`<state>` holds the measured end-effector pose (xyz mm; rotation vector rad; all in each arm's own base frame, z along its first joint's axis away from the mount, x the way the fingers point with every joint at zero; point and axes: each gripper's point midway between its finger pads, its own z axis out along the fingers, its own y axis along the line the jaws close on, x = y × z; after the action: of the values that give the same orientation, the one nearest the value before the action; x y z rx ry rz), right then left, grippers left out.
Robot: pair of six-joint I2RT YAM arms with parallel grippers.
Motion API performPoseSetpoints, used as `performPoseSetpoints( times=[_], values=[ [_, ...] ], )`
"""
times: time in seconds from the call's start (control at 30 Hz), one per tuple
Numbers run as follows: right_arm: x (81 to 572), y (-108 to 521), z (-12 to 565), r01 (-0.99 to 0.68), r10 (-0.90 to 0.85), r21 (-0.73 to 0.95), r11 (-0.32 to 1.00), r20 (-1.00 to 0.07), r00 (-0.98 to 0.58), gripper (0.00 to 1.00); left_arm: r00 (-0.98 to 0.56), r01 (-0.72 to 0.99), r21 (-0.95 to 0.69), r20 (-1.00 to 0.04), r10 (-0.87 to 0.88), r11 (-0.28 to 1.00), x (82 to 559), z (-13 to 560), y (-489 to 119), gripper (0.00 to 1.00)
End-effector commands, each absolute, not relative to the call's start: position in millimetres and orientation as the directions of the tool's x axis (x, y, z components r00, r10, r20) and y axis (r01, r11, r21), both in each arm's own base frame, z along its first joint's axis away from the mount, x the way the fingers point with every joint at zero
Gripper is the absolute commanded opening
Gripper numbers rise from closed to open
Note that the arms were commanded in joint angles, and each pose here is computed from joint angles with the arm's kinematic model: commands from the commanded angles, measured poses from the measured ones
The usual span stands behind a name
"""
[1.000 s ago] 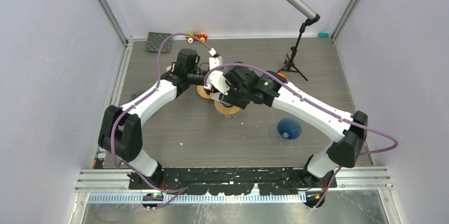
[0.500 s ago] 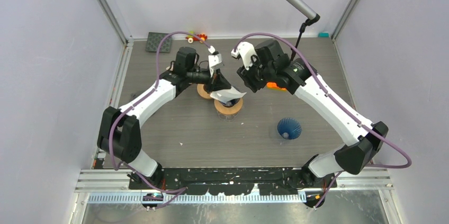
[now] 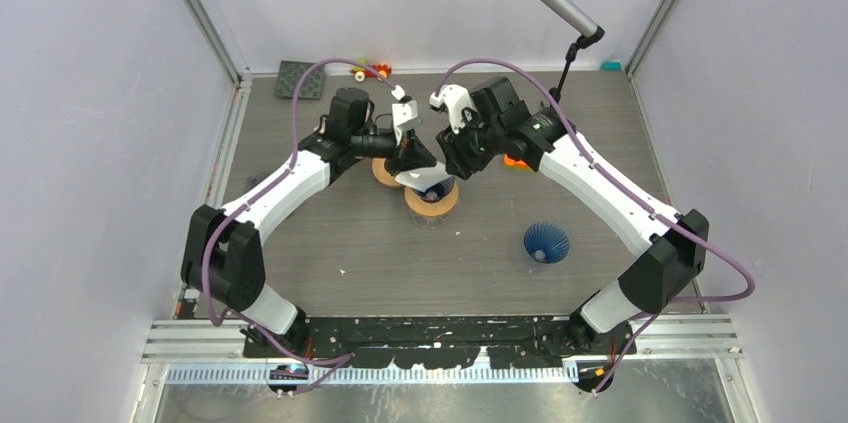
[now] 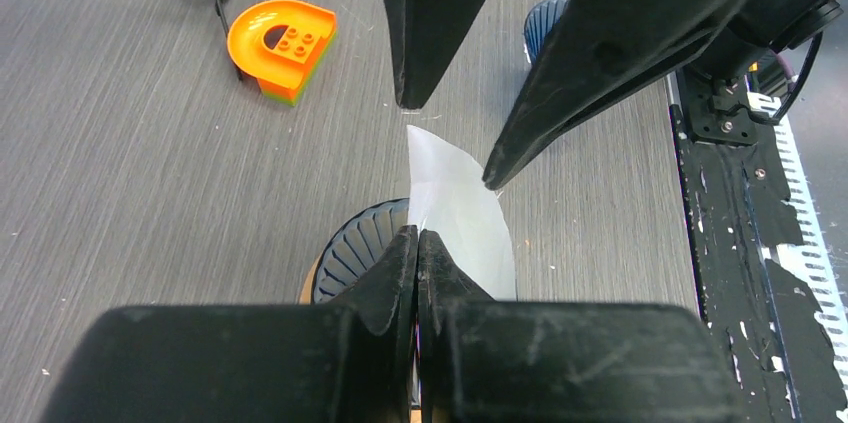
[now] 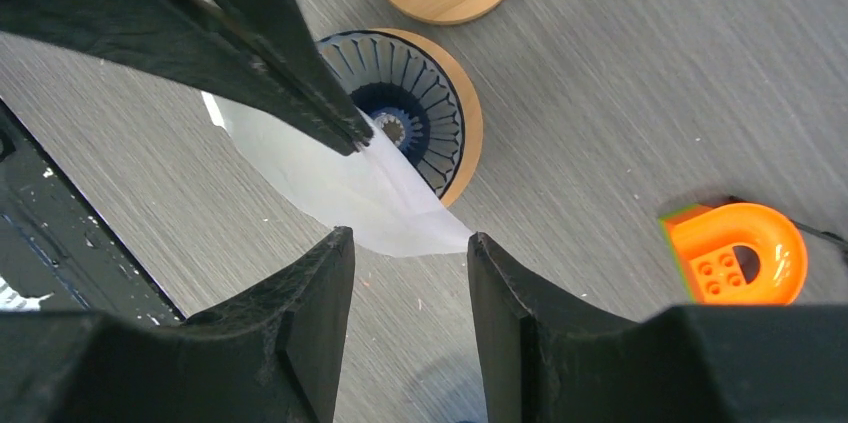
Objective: Place the coffee filter in the dripper
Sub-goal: Place the coffee filter in the coffee dripper.
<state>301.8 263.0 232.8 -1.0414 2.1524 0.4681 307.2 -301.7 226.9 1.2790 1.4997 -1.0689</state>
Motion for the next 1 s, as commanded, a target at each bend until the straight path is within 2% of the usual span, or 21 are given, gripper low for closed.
performPoseSetpoints(
  times=[0.0, 0.97],
  values=[
    [310.8, 270.8, 233.1, -0.770, -0.469, 0.095, 0.631, -0.744, -0.476, 0.51, -0.025, 0.995, -0.004, -0.979, 0.204, 0.101, 306.3, 251.3, -300.2, 0.00],
    [317.1, 278.2, 236.0, -0.774, -0.417, 0.185, 0.605, -0.755, -0.506, 0.51, -0.072, 0.995, -0.056, -0.978, 0.194, 0.086, 297.9, 241.2, -301.8, 0.00]
  ],
)
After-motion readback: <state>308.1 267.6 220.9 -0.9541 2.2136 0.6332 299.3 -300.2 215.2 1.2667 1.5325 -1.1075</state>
